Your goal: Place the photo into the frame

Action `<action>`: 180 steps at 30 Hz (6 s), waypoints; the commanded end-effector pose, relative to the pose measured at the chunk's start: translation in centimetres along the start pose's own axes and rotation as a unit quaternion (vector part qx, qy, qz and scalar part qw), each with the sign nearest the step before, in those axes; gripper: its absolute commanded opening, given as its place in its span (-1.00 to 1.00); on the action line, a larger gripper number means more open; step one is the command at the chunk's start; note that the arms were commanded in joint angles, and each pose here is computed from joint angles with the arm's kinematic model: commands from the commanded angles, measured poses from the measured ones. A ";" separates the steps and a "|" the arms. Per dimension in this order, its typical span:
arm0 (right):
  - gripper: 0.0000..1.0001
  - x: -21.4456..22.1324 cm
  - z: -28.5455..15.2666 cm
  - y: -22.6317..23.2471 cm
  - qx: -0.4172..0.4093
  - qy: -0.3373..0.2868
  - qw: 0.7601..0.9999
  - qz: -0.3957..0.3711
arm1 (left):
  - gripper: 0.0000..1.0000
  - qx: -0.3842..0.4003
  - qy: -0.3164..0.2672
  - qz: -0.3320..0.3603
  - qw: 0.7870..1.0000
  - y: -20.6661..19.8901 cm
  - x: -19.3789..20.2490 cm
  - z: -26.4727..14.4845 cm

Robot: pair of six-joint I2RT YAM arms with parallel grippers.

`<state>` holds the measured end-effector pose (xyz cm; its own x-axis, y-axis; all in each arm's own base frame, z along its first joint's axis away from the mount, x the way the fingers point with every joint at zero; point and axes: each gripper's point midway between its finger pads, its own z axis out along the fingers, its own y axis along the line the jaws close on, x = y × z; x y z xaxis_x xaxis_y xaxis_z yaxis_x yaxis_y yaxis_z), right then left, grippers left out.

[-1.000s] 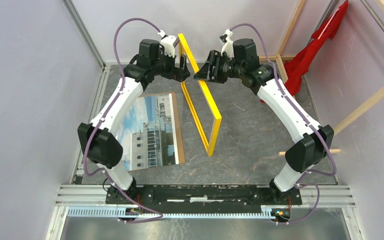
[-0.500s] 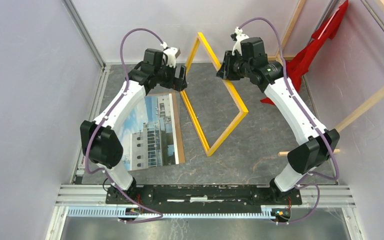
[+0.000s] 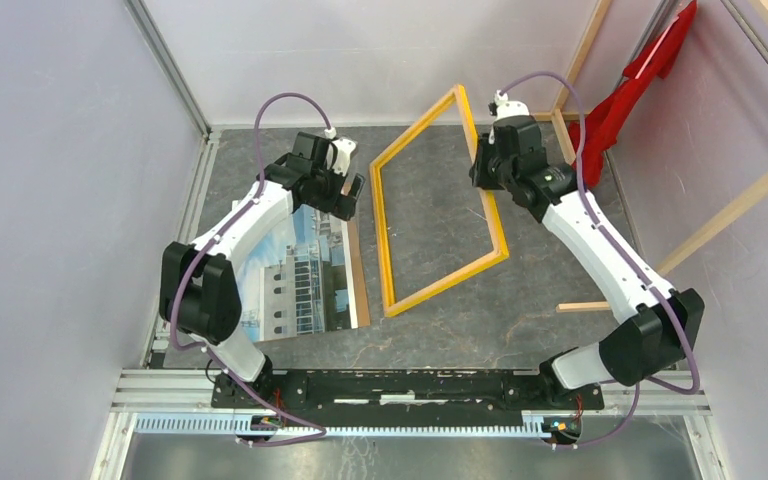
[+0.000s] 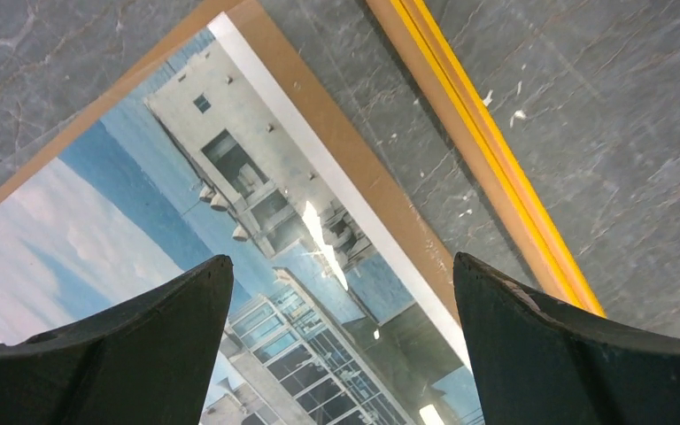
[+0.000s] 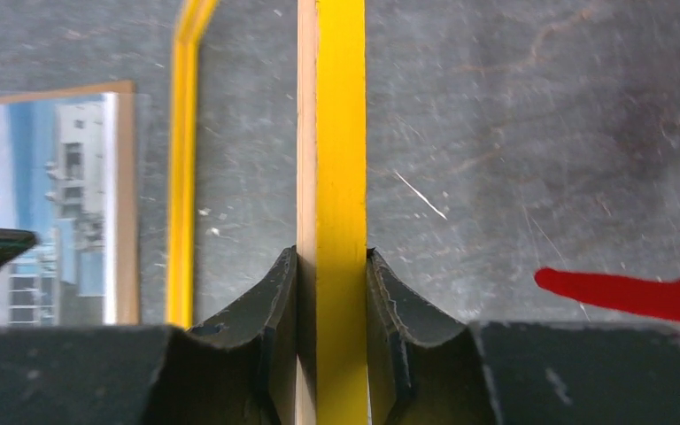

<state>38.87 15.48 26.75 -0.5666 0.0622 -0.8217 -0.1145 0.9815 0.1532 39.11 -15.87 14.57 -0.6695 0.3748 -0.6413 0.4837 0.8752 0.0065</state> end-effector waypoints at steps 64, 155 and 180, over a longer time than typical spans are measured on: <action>0.67 11.0 6.0 15.2 -0.115 0.090 0.988 -0.056 | 1.00 -0.171 0.028 -0.092 0.981 21.5 7.3 -8.0; 0.57 15.9 15.7 29.1 -0.269 0.102 0.954 0.086 | 0.63 -0.249 0.184 -0.124 0.943 23.2 26.0 -0.6; 0.57 12.3 10.5 33.0 -0.350 0.027 0.936 0.027 | 0.60 -0.242 0.197 -0.117 0.943 22.7 26.6 0.0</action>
<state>37.36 47.21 6.55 -0.7059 -0.0624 -0.7056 -0.4712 0.7851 0.4020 36.27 17.14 3.04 -0.8548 0.1451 -0.4983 -0.0893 0.9047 0.4166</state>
